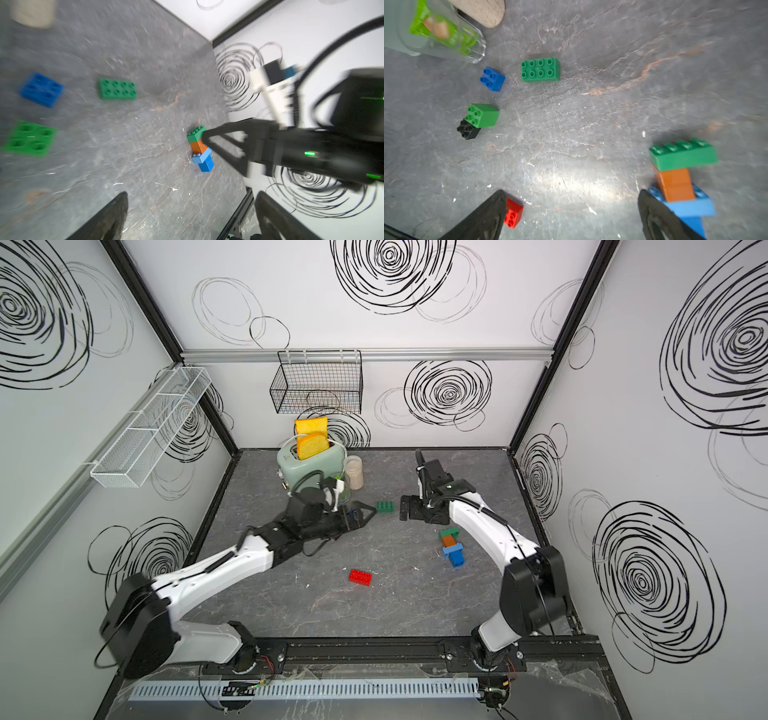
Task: Assemble the letter f with lego
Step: Pick up the lego brick from the center of the board.
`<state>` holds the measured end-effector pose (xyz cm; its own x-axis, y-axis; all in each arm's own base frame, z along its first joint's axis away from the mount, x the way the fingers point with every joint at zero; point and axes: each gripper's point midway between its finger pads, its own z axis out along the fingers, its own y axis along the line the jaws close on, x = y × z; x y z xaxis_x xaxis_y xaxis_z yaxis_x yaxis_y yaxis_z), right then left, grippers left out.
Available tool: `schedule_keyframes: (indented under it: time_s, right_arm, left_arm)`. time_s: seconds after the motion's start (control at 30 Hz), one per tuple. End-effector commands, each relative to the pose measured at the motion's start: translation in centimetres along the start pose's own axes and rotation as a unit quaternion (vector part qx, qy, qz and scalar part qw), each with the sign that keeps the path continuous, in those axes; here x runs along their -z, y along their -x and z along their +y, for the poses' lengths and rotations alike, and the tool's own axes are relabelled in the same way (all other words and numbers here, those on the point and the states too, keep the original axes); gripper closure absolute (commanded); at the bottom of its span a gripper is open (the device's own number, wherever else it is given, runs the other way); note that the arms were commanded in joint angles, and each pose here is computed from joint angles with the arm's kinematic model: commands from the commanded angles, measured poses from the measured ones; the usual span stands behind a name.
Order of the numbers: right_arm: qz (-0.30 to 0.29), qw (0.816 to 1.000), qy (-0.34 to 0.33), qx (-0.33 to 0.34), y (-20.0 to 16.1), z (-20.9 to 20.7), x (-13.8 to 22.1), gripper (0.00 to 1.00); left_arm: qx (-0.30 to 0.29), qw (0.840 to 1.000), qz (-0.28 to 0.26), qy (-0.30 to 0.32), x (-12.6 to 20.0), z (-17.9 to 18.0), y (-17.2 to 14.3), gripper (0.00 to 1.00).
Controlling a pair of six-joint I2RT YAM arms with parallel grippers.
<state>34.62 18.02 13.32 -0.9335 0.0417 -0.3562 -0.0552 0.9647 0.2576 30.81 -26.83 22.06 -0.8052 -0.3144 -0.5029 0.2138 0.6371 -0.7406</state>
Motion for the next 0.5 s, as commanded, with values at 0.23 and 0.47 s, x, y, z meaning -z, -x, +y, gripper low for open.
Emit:
schedule_keyframes:
  time_s: [0.23,0.47]
  right_arm:
    - [-0.035,0.998,-0.026,0.052,6.5,5.2,-9.9,0.01]
    - [-0.013,0.998,-0.048,0.049,8.0,5.4,-14.3,0.01]
  left_arm:
    - [-0.044,0.982,0.109,0.145,6.9,9.9,-7.7,0.02]
    - [0.003,0.98,0.108,0.164,7.1,13.3,-6.3,0.02]
